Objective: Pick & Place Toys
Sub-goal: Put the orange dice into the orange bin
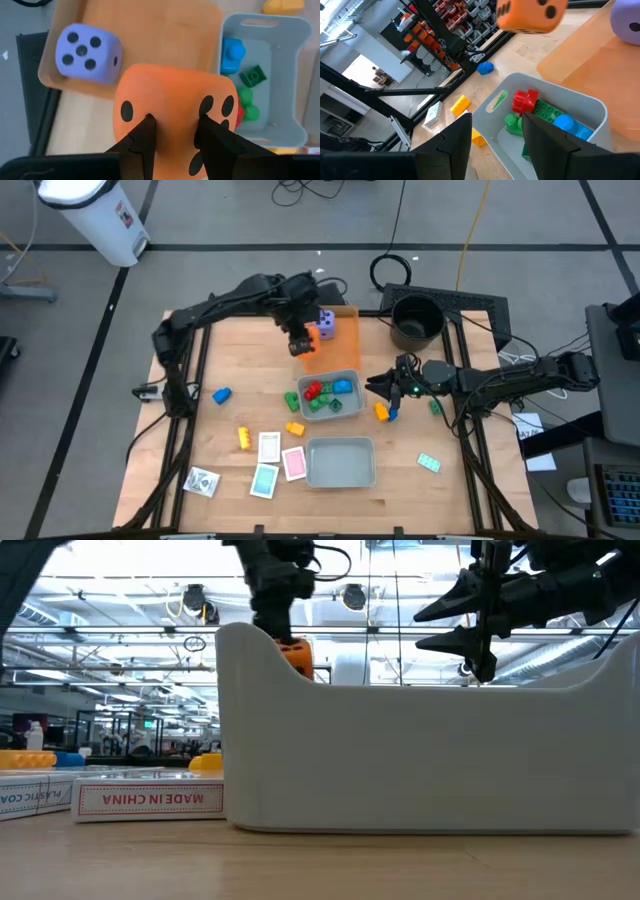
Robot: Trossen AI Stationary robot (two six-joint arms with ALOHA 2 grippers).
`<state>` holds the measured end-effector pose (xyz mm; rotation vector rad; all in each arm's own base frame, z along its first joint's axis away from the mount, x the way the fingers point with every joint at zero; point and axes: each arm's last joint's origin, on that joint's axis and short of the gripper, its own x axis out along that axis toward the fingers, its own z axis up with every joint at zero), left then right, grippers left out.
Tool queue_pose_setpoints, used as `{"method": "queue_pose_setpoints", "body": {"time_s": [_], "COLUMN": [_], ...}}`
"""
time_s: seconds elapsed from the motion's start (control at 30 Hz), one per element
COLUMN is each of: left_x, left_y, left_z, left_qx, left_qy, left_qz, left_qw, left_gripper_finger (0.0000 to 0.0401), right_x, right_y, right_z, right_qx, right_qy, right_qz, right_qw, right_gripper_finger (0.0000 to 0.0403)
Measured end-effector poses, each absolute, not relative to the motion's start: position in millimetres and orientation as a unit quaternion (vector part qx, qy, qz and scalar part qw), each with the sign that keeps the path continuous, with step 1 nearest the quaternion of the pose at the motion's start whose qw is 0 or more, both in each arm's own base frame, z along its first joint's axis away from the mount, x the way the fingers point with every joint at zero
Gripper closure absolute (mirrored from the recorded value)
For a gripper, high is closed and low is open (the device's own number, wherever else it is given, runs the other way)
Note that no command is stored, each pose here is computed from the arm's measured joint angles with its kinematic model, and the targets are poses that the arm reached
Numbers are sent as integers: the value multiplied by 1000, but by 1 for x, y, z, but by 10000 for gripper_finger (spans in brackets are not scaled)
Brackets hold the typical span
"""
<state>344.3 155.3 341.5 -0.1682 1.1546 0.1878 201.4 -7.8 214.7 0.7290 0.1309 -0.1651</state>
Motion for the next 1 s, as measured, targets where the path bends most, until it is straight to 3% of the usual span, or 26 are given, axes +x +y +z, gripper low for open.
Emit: {"method": "queue_pose_setpoints", "body": {"time_s": [0.5,1.0], "left_x": [388,413], "left_y": [170,170], "left_z": [316,288], "left_qx": [-67,-8], "left_qy": [564,574], "left_qz": [60,102], "left_qw": [821,813], "left_gripper_finger": [281,281], "right_x": [201,201], "right_y": [-8,-8], "right_z": [215,212], "right_qx": [349,344], "right_qy": [65,77], "right_qz": [-80,-83], "right_qw": [932,932], "right_gripper_finger": [236,236]}}
